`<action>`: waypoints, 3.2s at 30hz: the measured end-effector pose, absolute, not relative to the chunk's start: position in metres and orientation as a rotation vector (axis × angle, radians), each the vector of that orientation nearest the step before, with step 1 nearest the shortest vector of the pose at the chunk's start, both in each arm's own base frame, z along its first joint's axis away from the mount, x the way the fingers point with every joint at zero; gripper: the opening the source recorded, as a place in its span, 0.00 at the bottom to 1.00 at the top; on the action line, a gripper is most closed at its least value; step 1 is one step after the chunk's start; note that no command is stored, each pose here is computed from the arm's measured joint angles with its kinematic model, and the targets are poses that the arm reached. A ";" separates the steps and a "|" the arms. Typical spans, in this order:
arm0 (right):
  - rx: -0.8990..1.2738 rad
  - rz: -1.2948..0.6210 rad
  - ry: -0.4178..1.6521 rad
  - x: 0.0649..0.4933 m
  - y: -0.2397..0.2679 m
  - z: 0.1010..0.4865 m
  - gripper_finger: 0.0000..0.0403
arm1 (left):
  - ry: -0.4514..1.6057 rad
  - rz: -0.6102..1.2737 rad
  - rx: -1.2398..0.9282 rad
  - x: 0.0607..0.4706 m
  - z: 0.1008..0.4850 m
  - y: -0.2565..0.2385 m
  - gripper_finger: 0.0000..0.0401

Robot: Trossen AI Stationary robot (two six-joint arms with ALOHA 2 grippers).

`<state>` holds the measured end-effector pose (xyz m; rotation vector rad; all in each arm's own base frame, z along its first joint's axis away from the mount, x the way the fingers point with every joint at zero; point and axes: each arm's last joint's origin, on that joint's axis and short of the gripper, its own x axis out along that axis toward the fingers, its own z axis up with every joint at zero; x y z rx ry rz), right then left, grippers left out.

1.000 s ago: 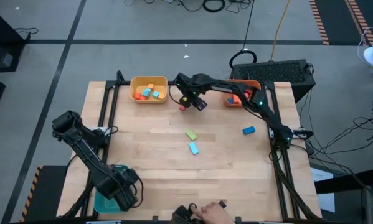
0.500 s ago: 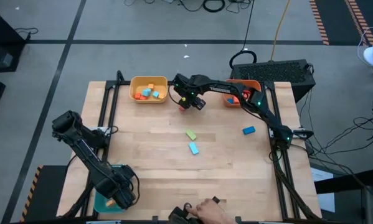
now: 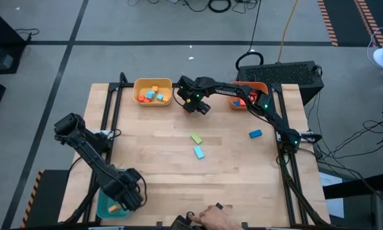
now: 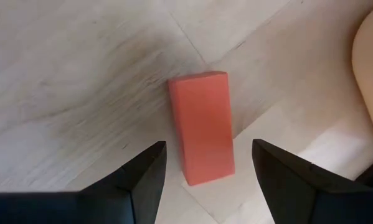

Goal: Sort blocks by size
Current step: Put the large orange block into the blue bin, then put the large green block into the blue bin

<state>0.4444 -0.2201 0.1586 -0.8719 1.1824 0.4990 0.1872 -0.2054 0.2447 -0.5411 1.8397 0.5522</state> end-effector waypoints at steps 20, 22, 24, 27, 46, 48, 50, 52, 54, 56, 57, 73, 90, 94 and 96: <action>-0.821 0.502 1.219 0.442 -0.225 0.149 0.48 | 1.854 0.480 -0.644 0.198 0.244 -0.206 0.57; -0.820 0.501 1.220 0.442 -0.226 0.149 0.48 | 1.855 0.472 -0.644 0.200 0.244 -0.204 0.57; -0.821 0.498 1.223 0.442 -0.225 0.149 0.48 | 1.855 0.475 -0.656 0.202 0.244 -0.202 0.57; -0.802 0.475 1.235 0.443 -0.225 0.149 0.48 | 1.856 0.474 -0.676 0.205 0.245 -0.200 0.57; -0.531 0.394 1.207 0.428 -0.246 0.148 0.42 | 1.861 0.400 -0.687 0.219 0.245 -0.186 0.57; -0.499 0.382 1.228 0.424 -0.249 0.148 0.40 | 1.861 0.402 -0.690 0.220 0.245 -0.185 0.57; -0.467 0.370 1.250 0.421 -0.251 0.147 0.37 | 1.860 0.399 -0.690 0.220 0.245 -0.185 0.57; -0.424 0.368 1.262 0.417 -0.253 0.147 0.32 | 1.861 0.396 -0.687 0.220 0.245 -0.185 0.57; -0.403 0.373 1.261 0.414 -0.256 0.147 0.27 | 1.862 0.382 -0.677 0.220 0.245 -0.185 0.57; -0.400 0.363 1.249 0.412 -0.259 0.150 0.24 | 1.862 0.374 -0.670 0.220 0.245 -0.185 0.57; -0.407 0.354 1.238 0.412 -0.261 0.152 0.23 | 1.861 0.375 -0.668 0.220 0.245 -0.185 0.57; -0.535 0.525 1.007 0.430 -0.240 0.169 0.41 | 1.826 0.390 -0.665 0.222 0.245 -0.184 0.57; -0.568 0.464 1.124 0.418 -0.260 0.159 0.21 | 1.837 0.370 -0.712 0.234 0.245 -0.169 0.57; -0.534 0.477 1.172 0.411 -0.262 0.158 0.05 | 1.837 0.366 -0.711 0.234 0.245 -0.167 0.57; -0.519 0.487 1.183 0.408 -0.263 0.157 0.02 | 1.838 0.348 -0.698 0.234 0.245 -0.167 0.57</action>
